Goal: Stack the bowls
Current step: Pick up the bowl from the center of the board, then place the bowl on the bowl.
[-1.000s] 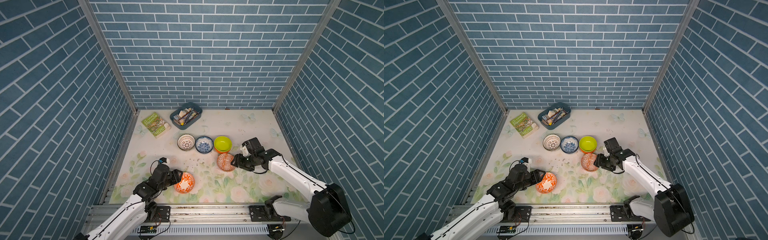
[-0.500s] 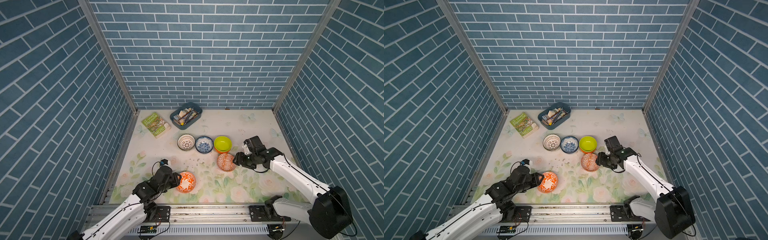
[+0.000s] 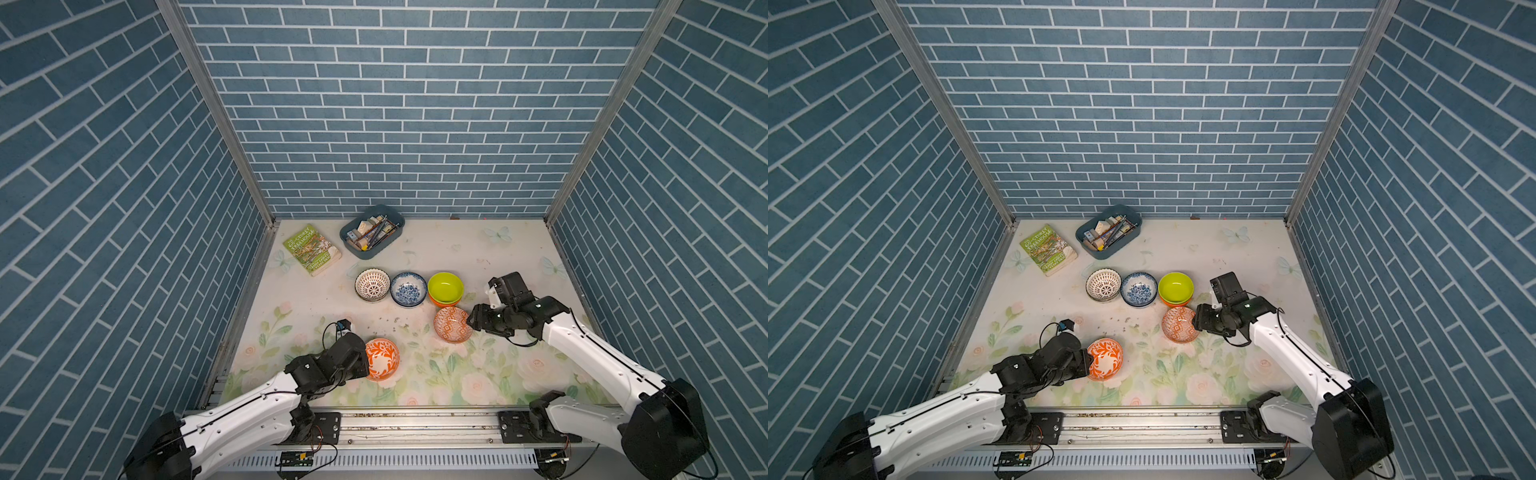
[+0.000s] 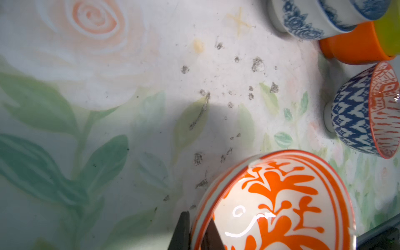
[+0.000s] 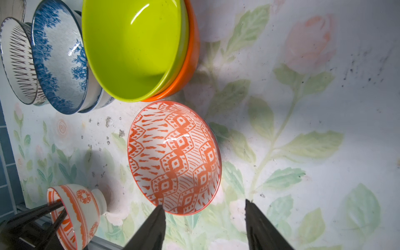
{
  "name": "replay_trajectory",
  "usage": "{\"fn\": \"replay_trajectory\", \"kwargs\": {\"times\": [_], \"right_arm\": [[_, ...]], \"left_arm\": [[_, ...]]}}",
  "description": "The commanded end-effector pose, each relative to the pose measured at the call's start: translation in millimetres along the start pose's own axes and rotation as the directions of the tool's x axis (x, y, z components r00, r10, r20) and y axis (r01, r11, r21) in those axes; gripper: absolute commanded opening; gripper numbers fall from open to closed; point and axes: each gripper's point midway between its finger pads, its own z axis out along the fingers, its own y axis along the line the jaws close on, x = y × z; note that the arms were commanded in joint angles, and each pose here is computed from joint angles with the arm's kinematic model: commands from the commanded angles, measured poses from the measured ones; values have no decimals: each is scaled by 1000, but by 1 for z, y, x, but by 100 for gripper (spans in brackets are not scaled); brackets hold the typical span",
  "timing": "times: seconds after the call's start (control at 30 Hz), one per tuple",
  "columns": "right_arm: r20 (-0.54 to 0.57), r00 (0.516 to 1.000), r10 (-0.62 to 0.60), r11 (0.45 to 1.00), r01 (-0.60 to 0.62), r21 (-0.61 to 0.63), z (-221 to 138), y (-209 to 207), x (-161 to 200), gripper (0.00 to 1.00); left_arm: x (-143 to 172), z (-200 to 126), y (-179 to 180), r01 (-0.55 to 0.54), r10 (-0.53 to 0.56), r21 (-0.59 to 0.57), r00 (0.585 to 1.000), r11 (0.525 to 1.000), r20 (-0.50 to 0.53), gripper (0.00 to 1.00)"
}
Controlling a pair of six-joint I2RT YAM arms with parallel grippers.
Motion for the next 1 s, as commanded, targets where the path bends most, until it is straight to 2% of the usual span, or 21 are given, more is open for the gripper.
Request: {"fn": "replay_trajectory", "kwargs": {"times": [0.0, 0.13, 0.27, 0.43, 0.7, 0.97], "right_arm": [[66, 997, -32, 999, 31, 22, -11, -2, -11, 65], [117, 993, 6, 1000, -8, 19, -15, -7, -21, 76], [142, 989, 36, 999, -35, -12, -17, -10, -30, 82], [202, 978, 58, 998, -59, 2, -30, -18, -43, 99], [269, 959, 89, 996, -84, -31, -44, -21, -51, 99], [277, 957, 88, 995, -72, -65, -50, -18, -50, 99]], "left_arm": [[-22, -9, -31, -2, -2, 56, 997, 998, 84, 2], [-30, -13, -59, -44, 36, 74, 995, 996, 97, 0], [-51, -24, -102, -84, 73, 90, 990, 992, 120, 0], [-72, -18, -151, -114, 104, 94, 989, 989, 102, 0], [-76, 15, -222, -143, 137, 108, 989, 984, 57, 0], [-66, 49, -249, -129, 126, 75, 991, 989, 44, 0]]}}
